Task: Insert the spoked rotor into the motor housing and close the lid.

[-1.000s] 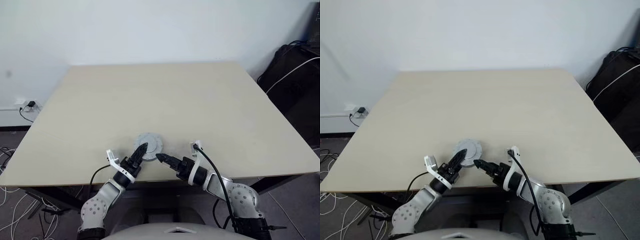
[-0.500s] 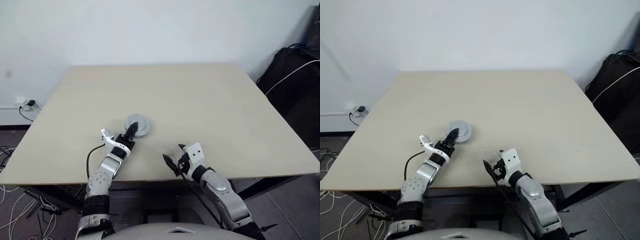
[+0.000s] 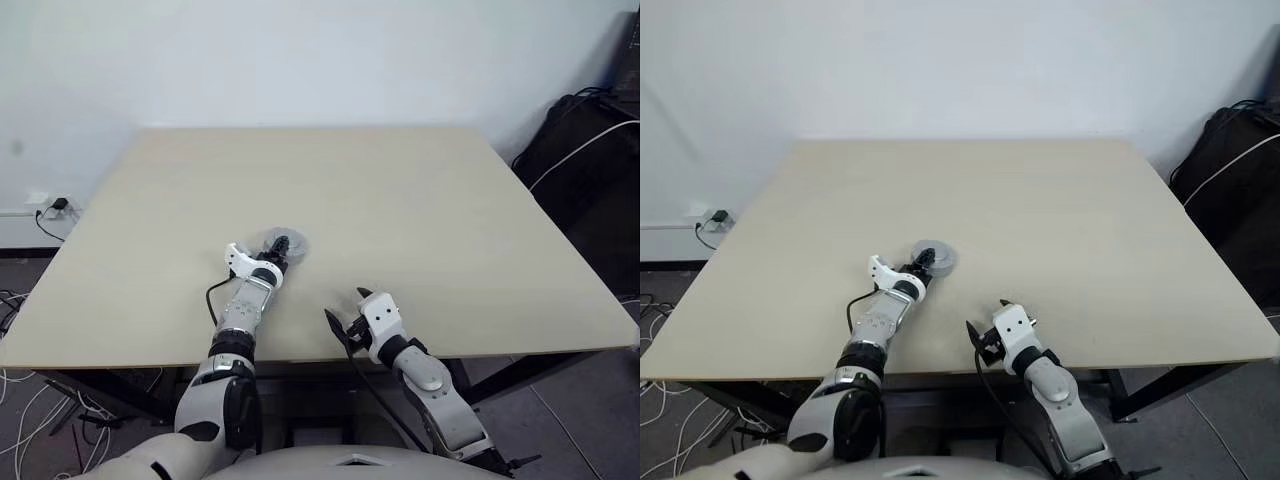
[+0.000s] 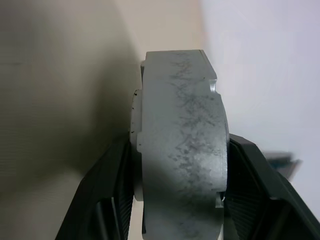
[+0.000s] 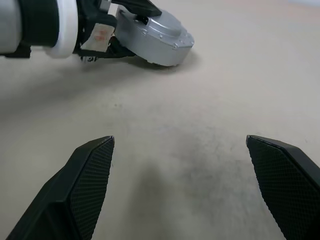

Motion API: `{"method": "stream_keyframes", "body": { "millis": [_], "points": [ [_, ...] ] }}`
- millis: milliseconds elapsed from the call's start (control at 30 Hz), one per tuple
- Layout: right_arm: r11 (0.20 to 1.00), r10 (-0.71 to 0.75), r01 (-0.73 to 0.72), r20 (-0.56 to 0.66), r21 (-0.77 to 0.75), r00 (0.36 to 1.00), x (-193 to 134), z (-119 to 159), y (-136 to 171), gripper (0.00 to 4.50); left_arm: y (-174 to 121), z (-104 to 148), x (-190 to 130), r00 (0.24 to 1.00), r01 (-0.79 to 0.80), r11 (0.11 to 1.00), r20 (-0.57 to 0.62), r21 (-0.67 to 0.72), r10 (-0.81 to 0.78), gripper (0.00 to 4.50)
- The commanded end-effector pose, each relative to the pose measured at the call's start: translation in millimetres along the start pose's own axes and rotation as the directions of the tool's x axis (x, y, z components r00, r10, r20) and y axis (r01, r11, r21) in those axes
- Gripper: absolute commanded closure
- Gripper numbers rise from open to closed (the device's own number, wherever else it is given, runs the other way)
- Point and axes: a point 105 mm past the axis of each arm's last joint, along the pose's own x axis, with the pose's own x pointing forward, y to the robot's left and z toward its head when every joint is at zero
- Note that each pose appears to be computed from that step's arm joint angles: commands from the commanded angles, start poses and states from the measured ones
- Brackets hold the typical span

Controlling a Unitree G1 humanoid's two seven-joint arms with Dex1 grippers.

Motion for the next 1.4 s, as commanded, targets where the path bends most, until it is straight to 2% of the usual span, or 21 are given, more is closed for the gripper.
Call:
{"method": "stream_keyframes", "body": {
  "millis": [33, 133, 367, 400, 600, 733, 867, 1033, 1133, 1233, 1400],
  "points": [
    [1.0, -0.019, 0.019, 0.032, -0.006, 0.999, 1, 8, -5, 0.0, -28, 14, 11, 0.997, 0.049, 0.998, 0.053, 0.04, -0.051, 2.37],
    [1.0, -0.019, 0.019, 0.028, -0.002, 0.999, 1, 7, -5, 0.0, -22, 14, 13, 0.999, 0.005, 0.999, 0.054, 0.034, -0.007, 2.37],
    [1.0, -0.015, 0.015, 0.018, -0.005, 1.0, 2, 6, -4, 0.0, 5, 5, 7, 0.994, -0.113, 0.991, -0.004, 0.069, 0.113, 0.12],
    [1.0, -0.015, 0.015, 0.017, -0.004, 1.0, 2, 5, -3, 0.0, 12, 4, 3, 0.991, -0.132, 0.987, -0.017, 0.089, 0.134, 0.05],
    [1.0, -0.012, 0.012, 0.006, 0.003, 1.0, 2, 3, -1, 0.0, 43, -9, -28, 0.975, -0.167, 0.969, -0.119, 0.183, 0.19, 0.05],
    [1.0, -0.008, 0.008, -0.008, 0.017, 1.0, 4, 1, -1, 0.0, 69, -14, -62, 0.95, -0.194, 0.939, -0.185, 0.285, 0.253, 0.05],
    [0.999, -0.016, 0.017, -0.021, 0.04, 1.0, 6, -3, -2, 0.0, 72, -12, -87, 0.953, -0.142, 0.896, -0.186, 0.421, 0.238, 0.05],
    [0.993, -0.065, 0.064, 0.008, 0.104, 0.998, 7, 0, -10, 0.0, 48, -1, -104, 0.993, 0.003, 0.719, -0.088, 0.695, 0.082, 0.05],
    [0.98, -0.15, 0.144, 0.036, 0.135, 0.988, 5, 1, -22, 0.0, 40, 8, -110, 1.0, -0.019, 0.555, 0.027, 0.832, -0.007, 0.05],
    [0.962, -0.231, 0.219, 0.059, 0.162, 0.971, 1, 0, -31, 0.0, 38, 16, -114, 0.987, -0.113, 0.431, 0.15, 0.895, -0.052, 0.05],
    [0.915, -0.363, 0.337, 0.087, 0.221, 0.928, -9, -2, -45, 0.0, 29, 15, -119, 0.957, -0.168, 0.313, 0.231, 0.935, -0.178, 0.05]
  ]
}}
